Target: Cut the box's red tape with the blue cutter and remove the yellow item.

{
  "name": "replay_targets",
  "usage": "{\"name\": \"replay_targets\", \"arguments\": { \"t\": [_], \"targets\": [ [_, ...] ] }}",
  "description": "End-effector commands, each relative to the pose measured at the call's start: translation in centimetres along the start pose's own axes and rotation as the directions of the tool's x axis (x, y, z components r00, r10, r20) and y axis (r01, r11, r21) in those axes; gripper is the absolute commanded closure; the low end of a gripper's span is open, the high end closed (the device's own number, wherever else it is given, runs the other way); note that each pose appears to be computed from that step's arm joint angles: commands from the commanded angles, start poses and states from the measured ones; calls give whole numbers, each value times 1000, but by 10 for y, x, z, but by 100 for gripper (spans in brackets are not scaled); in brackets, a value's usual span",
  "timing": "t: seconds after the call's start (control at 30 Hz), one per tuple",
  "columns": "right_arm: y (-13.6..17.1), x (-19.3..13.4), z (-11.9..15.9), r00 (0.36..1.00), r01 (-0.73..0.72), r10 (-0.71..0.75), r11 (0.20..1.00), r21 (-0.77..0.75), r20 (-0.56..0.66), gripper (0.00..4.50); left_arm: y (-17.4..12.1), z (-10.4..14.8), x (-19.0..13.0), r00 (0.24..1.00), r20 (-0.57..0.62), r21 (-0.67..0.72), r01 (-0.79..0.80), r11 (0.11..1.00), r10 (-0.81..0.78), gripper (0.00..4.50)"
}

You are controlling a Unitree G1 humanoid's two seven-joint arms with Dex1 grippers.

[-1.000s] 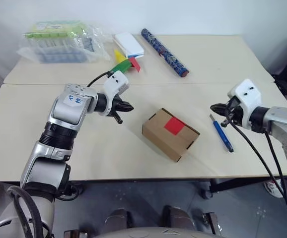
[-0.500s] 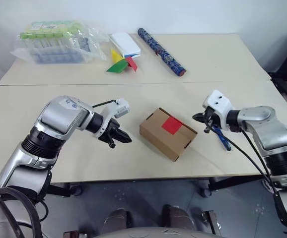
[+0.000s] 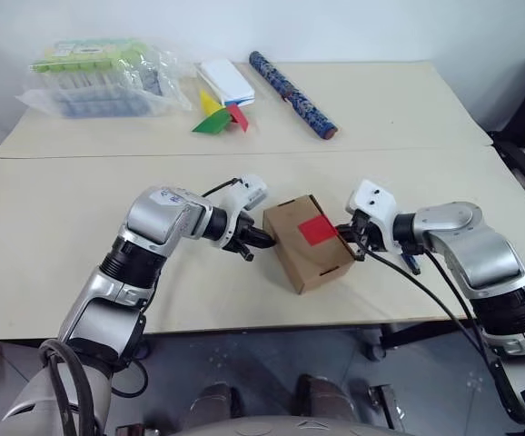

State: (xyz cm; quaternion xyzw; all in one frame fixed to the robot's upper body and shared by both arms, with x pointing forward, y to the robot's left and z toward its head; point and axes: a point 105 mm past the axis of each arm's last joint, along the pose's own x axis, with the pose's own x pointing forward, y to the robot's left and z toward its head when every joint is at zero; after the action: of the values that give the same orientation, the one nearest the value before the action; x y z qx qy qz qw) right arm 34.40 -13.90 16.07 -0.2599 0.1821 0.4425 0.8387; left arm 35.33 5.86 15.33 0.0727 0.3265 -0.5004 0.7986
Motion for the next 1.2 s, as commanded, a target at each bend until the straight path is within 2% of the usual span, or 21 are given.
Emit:
{"name": "replay_targets", "arguments": {
  "t": [0.03, 0.27, 0.5, 1.03, 1.2],
  "targets": [
    [9, -3, 17, 999, -4, 5, 1000, -21, 51, 448, 7, 17, -3, 998, 53, 49, -47, 998, 44, 450],
    [9, 7, 19, 998, 36, -36, 999, 8, 52, 448, 23, 24, 2, 992, 80, 59, -99, 993, 94, 450],
    [3, 13, 13, 996, 81, -82, 997, 15, 31, 448, 26, 29, 3, 992, 82, 84, -99, 992, 93, 450],
    [10, 22, 23, 995, 71, -72, 997, 20, 70, 448, 41, 16, -13, 985, 58, 84, -166, 982, 162, 450],
    [-2, 12, 20, 991, 131, -130, 991, -29, 45, 448, 49, 13, -27, 979, 53, 100, -200, 975, 195, 450]
  ]
}}
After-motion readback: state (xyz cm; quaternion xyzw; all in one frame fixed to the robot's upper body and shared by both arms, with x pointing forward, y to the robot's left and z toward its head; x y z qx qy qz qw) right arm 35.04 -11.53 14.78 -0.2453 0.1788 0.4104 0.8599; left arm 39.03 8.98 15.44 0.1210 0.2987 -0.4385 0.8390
